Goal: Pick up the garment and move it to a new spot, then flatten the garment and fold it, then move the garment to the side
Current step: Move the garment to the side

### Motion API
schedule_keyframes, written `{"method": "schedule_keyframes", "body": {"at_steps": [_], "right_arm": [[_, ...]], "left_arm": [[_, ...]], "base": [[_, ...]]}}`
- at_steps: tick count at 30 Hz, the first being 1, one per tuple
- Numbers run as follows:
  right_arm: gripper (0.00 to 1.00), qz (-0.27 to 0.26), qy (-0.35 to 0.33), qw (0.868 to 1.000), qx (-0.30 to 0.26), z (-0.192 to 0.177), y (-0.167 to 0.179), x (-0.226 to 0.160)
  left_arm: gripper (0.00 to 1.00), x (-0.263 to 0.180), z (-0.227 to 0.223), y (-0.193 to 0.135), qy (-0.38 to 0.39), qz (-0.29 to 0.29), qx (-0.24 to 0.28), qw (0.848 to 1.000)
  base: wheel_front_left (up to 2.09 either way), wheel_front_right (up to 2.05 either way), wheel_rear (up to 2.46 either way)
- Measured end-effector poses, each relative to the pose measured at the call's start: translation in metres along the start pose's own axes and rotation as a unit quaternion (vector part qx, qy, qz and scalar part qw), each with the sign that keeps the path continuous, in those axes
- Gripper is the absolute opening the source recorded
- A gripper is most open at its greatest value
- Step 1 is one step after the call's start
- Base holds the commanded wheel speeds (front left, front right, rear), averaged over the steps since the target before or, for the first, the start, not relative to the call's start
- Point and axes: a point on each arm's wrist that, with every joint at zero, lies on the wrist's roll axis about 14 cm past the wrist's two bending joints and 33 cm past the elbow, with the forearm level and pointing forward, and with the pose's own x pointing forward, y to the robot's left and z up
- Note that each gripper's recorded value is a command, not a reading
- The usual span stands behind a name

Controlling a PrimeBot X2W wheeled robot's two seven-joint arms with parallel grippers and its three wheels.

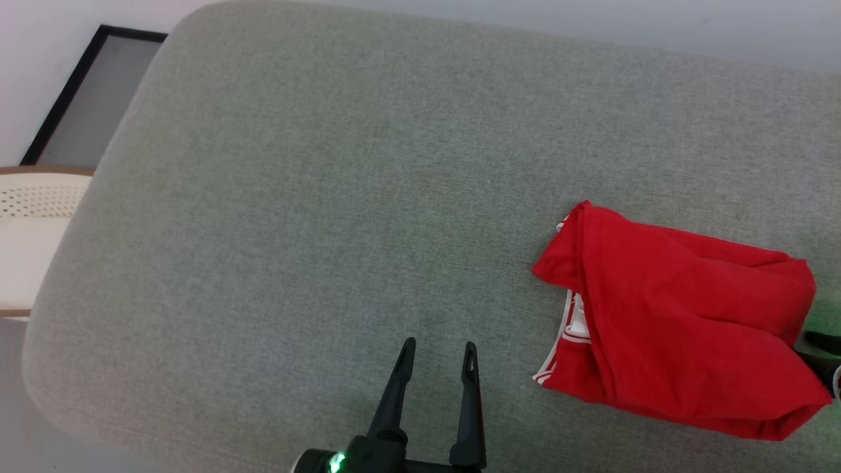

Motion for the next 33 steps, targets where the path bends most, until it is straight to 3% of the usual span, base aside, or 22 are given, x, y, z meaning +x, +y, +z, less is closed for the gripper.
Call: {"method": "schedule_keyframes", "body": {"at_steps": [1, 2, 3, 12, 17, 24, 33], "right_arm": [[0.34, 0.002, 0.002, 1.000, -0.002, 0.000, 0.001, 0.001], [0.02, 0.003, 0.002, 1.000, -0.003, 0.000, 0.001, 0.002], [0.00, 0.005, 0.001, 1.000, -0.003, 0.000, 0.001, 0.003], [0.00, 0.024, -0.059, 0.998, 0.024, 0.014, 0.011, -0.003], [0.00, 0.014, -0.112, 0.993, 0.043, 0.027, 0.001, -0.025], [0.00, -0.055, -0.168, 0.982, 0.070, 0.031, -0.051, -0.081], [0.00, -0.171, -0.208, 0.957, 0.105, 0.015, -0.127, -0.152]], "left_arm": [[1.00, 0.000, 0.000, 0.000, 0.000, 0.001, 0.000, 1.000], [1.00, 0.001, 0.000, 0.000, 0.001, 0.002, -0.001, 1.000], [1.00, 0.001, -0.001, 0.001, 0.002, 0.003, -0.002, 1.000], [1.00, 0.008, 0.004, -0.005, -0.009, -0.011, 0.000, 1.000], [1.00, 0.017, 0.009, -0.017, -0.022, -0.037, 0.004, 0.999], [1.00, 0.032, 0.012, -0.047, -0.036, -0.093, 0.011, 0.995], [1.00, 0.052, 0.007, -0.093, -0.047, -0.165, 0.025, 0.985]], "base": [[0.00, 0.00, 0.00], [0.00, 0.00, 0.00], [0.00, 0.00, 0.00], [0.00, 0.00, 0.00], [0.00, 0.00, 0.00], [0.00, 0.00, 0.00], [0.00, 0.00, 0.00]]}}
